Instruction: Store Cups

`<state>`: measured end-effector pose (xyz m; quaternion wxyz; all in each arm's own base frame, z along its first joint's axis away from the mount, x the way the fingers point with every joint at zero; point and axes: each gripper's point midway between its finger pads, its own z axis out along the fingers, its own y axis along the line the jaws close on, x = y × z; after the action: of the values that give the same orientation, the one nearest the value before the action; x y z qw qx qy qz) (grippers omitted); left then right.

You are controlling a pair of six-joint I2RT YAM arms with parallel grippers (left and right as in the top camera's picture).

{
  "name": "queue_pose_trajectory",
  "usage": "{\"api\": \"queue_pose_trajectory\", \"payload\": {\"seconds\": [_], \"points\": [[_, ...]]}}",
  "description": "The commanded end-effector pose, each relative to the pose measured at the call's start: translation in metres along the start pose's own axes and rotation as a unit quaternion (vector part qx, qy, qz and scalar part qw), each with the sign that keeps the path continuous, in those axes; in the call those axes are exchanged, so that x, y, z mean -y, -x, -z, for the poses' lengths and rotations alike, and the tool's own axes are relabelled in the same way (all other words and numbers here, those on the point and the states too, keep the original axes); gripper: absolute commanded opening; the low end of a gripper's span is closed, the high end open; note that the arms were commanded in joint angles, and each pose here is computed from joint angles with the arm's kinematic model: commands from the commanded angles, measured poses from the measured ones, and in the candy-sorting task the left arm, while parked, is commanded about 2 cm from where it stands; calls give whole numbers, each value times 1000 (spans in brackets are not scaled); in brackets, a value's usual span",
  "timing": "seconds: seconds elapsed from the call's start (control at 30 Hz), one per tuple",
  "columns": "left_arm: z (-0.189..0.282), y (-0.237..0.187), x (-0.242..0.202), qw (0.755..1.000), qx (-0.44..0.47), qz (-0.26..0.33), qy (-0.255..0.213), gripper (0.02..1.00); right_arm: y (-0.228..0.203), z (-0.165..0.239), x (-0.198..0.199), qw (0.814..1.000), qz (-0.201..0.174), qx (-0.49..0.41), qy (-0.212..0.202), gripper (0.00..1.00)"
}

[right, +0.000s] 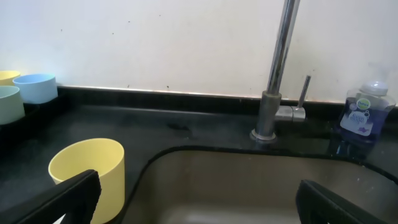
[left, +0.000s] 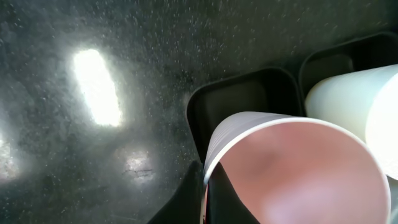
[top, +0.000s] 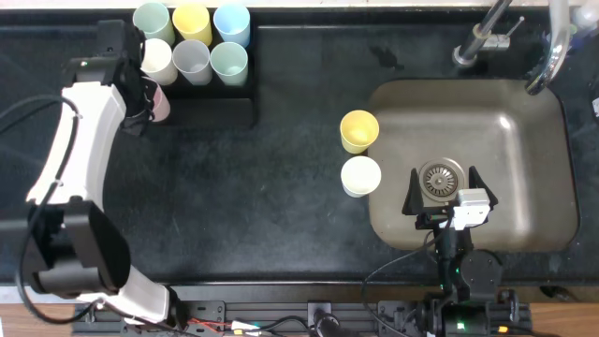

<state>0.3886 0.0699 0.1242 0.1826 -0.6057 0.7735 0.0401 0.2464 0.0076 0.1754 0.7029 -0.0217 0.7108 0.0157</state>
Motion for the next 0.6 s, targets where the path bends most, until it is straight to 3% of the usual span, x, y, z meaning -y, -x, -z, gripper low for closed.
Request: {"api": "queue_pose_trajectory", "payload": {"seconds": [0.03,0.6], "points": [[-13,-1,1,1000,-3,0,8,34,-3,0,1,1000,2,1,-3,996],[-47,-10,2,999,-11,33,36,34,-3,0,1,1000,2,1,-3,998]]}}
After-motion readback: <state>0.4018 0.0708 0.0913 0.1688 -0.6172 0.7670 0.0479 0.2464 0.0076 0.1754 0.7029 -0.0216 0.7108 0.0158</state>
